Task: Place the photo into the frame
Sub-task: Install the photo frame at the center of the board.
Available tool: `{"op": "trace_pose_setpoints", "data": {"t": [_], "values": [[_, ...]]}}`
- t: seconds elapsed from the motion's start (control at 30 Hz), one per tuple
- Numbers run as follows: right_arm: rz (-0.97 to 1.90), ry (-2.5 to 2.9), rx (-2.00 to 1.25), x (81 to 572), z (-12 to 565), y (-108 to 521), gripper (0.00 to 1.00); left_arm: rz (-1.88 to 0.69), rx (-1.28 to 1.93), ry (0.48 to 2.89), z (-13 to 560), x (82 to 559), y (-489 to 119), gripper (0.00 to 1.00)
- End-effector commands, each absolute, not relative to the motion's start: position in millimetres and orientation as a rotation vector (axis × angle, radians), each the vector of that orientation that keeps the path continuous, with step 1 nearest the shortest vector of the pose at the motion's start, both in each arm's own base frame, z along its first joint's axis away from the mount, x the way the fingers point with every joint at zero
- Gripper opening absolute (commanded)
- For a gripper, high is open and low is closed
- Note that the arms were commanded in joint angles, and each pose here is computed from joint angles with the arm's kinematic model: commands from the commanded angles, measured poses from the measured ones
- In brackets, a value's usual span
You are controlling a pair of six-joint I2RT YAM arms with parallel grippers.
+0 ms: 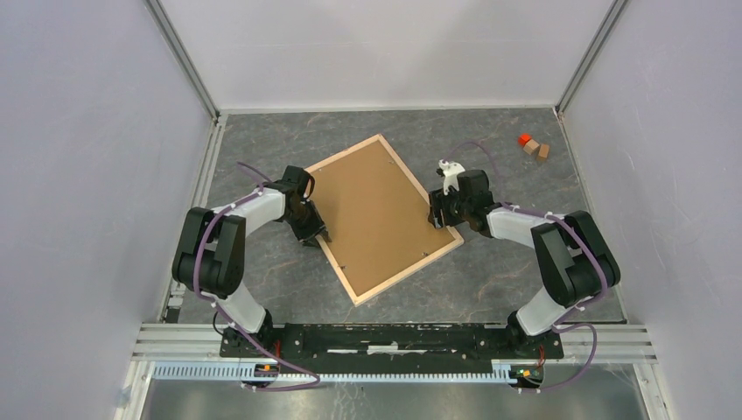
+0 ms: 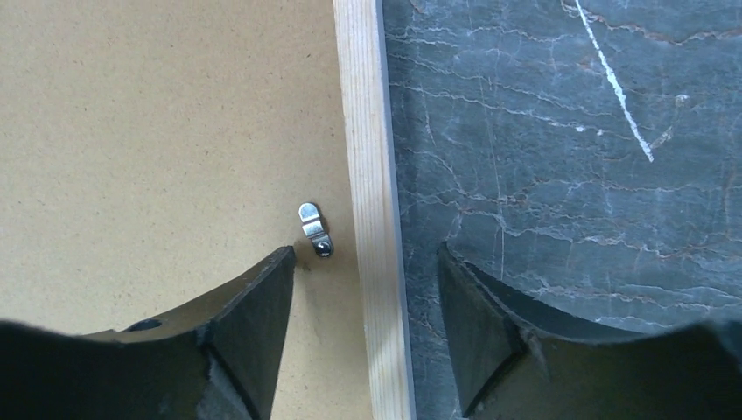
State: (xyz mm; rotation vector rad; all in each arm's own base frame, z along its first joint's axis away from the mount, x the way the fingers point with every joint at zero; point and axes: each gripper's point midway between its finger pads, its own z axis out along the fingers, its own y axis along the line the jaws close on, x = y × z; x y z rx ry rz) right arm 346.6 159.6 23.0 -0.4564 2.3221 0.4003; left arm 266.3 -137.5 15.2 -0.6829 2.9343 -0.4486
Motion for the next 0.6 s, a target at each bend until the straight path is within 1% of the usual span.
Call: {"op": "trace_pose_setpoints", "data": {"t": [0.0, 0.07, 0.3, 0.4, 0.5, 0.57], "values": [[0.344, 2.303, -0.439, 360.8, 30.4, 160.0, 0.62, -0.447, -0.611, 2.956, -10.7, 265.7, -145.3, 0.24], [0.34, 2.309, -0.431, 360.4, 28.2, 159.8, 0.6, -0.446, -0.61, 2.949, -9.0, 267.1, -145.1, 0.24], [0.264, 2.328, -0.421, 363.9, 23.0, 160.5, 0.62, -0.447, -0.615, 2.948, -9.2, 267.9, -145.7, 0.24], [0.24, 2.315, -0.42, 364.4, 27.3, 160.9, 0.57, -0.451, -0.618, 2.958, -10.9, 267.7, -146.6, 0.24], [0.19, 2.317, -0.419, 364.2, 27.9, 157.2, 0.55, -0.449, -0.621, 2.953, -10.4, 268.2, -146.2, 0.24], [0.174, 2.328, -0.435, 362.4, 26.2, 157.7, 0.51, -0.444, -0.621, 2.948, -9.8, 269.4, -145.5, 0.25]]}}
